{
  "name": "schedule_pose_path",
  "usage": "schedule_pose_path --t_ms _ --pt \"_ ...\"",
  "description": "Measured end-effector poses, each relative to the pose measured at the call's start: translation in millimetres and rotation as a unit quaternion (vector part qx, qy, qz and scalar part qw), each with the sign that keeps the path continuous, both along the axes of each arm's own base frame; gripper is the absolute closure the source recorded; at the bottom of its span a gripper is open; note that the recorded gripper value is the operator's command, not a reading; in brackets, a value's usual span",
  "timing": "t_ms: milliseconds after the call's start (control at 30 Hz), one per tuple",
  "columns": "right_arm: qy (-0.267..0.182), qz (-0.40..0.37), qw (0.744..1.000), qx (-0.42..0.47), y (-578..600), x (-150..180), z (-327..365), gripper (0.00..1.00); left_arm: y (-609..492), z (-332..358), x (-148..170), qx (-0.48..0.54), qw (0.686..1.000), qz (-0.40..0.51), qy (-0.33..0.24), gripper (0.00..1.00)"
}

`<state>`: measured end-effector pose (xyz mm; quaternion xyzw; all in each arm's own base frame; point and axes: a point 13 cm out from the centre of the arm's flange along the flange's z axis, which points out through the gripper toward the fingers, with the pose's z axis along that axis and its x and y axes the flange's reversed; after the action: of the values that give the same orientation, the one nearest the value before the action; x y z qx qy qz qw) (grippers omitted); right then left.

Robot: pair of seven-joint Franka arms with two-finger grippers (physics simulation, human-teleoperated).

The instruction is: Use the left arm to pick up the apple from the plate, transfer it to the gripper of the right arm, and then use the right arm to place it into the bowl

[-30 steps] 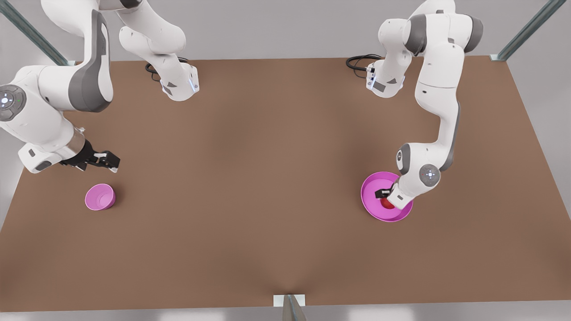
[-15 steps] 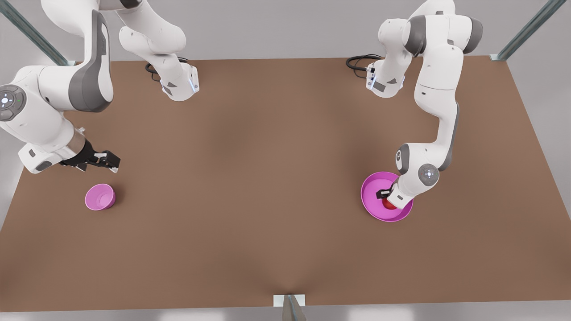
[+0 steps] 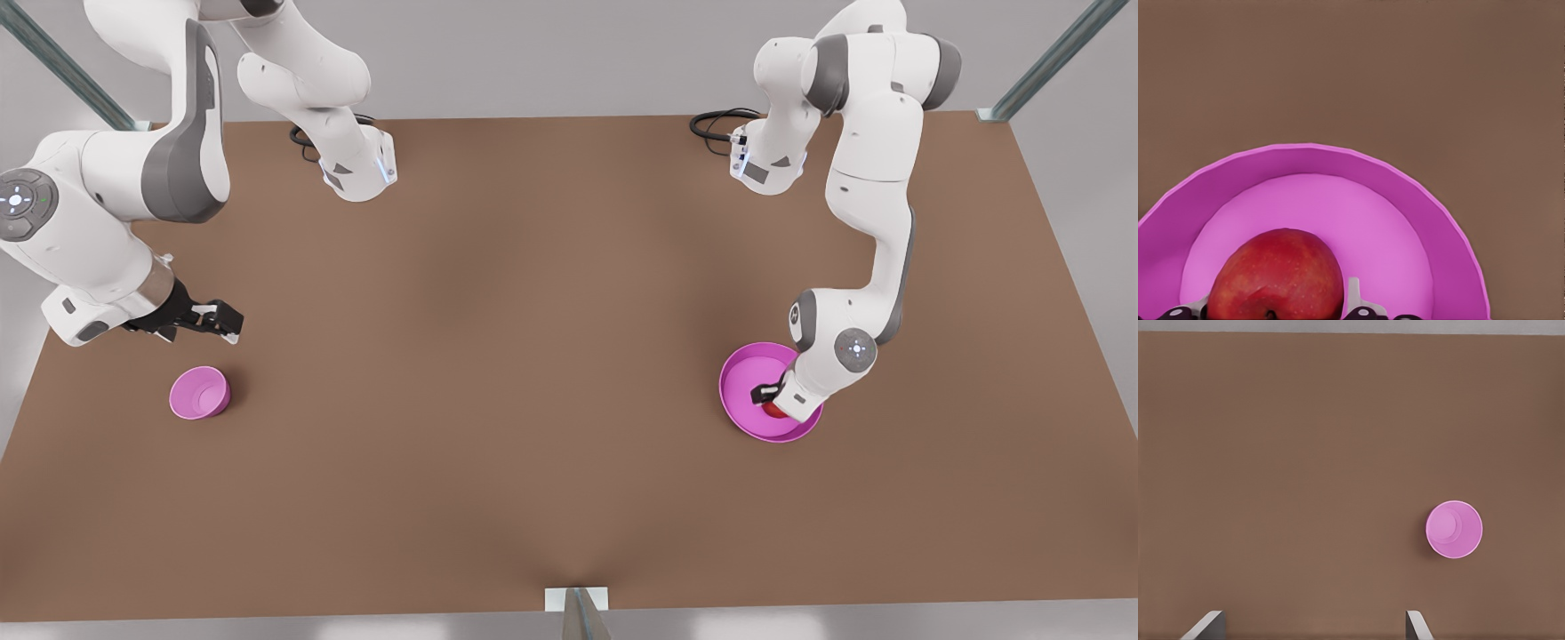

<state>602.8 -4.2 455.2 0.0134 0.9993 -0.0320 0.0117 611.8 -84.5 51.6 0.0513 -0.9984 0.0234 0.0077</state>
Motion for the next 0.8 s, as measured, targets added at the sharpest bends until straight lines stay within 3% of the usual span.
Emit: schedule_pose_path --t_ms 233,300,433,800 --pt "0.0 -0.002 1.0 0.009 1.3 -0.2 -0.2 0.0 -0.3 -0.6 5.2 0.0 1.0 0.001 -0.004 0.16" --pt "0.0 -0.001 1.0 0.009 2.2 -0.2 -0.3 0.0 0.0 -1.3 5.2 0.001 1.0 0.002 -0.004 0.24" --pt "0.001 -0.001 1.0 0.01 2.4 -0.2 -0.3 0.0 0.0 -1.7 5.9 0.002 1.0 0.003 -0.006 0.27" --pt "0.0 0.001 1.0 0.01 5.2 -0.2 -0.1 0.0 -0.6 1.4 9.9 0.004 1.0 0.01 -0.014 0.3"
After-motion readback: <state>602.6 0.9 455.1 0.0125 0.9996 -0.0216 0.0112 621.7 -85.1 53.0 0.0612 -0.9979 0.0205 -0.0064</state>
